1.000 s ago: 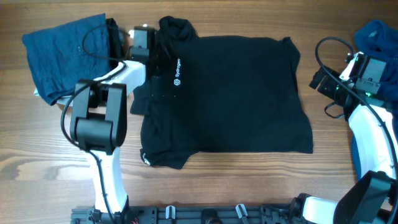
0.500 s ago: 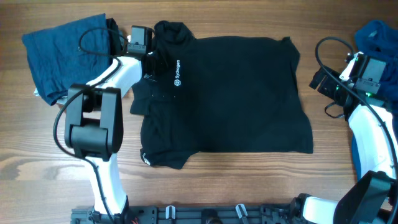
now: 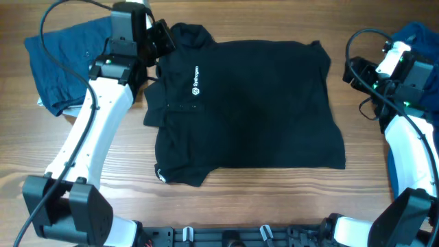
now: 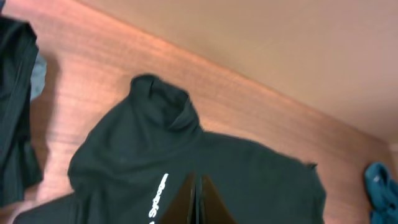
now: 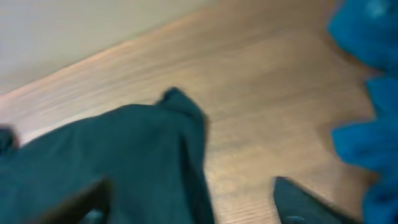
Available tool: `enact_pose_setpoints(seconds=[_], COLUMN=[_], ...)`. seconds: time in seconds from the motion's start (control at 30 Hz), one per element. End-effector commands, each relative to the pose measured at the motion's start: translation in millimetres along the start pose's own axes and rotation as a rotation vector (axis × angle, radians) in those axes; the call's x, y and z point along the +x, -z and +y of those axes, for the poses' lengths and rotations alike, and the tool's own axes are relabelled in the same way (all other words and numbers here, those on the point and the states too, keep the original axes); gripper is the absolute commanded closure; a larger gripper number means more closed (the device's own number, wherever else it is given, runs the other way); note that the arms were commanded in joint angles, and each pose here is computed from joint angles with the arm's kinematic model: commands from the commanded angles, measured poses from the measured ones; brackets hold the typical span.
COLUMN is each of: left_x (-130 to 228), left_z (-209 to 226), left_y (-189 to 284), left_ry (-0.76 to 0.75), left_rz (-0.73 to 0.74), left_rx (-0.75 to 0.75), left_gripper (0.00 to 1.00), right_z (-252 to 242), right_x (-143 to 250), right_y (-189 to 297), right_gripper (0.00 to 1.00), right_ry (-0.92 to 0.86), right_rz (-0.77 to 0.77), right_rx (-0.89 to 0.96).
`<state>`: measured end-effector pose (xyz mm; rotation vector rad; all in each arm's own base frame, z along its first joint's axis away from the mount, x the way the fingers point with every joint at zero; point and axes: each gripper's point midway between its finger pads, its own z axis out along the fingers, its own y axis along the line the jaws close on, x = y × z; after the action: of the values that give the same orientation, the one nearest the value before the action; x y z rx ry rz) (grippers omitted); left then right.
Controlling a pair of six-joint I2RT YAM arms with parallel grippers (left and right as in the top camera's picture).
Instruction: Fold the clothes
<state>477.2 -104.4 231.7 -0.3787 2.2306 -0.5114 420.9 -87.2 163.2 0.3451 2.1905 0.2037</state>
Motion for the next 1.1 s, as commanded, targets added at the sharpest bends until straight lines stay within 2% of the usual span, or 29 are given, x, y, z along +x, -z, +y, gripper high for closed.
enact_pose_setpoints(seconds=[0.0,0.07,0.13,0.3,0.43,0.53,0.6,0.7,0.87,1.07], left_x=[4.6,7.4,12.1,37.1,56.6,67.8,73.9,79.0,82.6,82.6], left_z=[12.3,17.8,21.5,40.7,55.2,63.2,67.6,71.2,73.8,73.8], left_y=[-11.8,-18.0,-25.0,-54.6,-72.5,-80.6,-84.6,-88.2,-90.8,-90.8], left_ry=[-0.014,-0.013,-0.012,-0.006,-0.001,0.002,0.004,0.005,0.006,0.006], left_rz=[0.012,0.018,0.033,0.111,0.170,0.204,0.221,0.235,0.245,0.245], left_rx=[-0.044,-0.065,-0.075,-0.123,-0.160,-0.181,-0.191,-0.200,-0.206,-0.206], left_gripper=[0.96,0.96,0.96,0.96,0.96,0.96,0.96,0.96,0.96,0.96], right_z=[30.3,34.2,38.5,58.7,62.7,65.5,62.7,60.0,35.6,29.6], right_x=[5.9,16.5,27.7,28.3,-19.6,-60.6,-73.0,-62.5,-13.5,16.0], right_y=[-15.2,-32.7,-52.8,-102.3,-113.9,-112.8,-118.5,-134.7,-172.7,-177.2], right_gripper=[0.74,0.92,0.96,0.96,0.96,0.96,0.96,0.96,0.96,0.96], right_ry=[0.120,0.160,0.192,0.334,0.384,0.375,0.364,0.365,0.340,0.347], right_rz=[0.019,0.040,0.062,0.153,0.226,0.217,0.209,0.236,0.357,0.450], right_rx=[-0.169,-0.186,-0.206,-0.246,-0.162,-0.124,-0.099,-0.102,-0.064,-0.072])
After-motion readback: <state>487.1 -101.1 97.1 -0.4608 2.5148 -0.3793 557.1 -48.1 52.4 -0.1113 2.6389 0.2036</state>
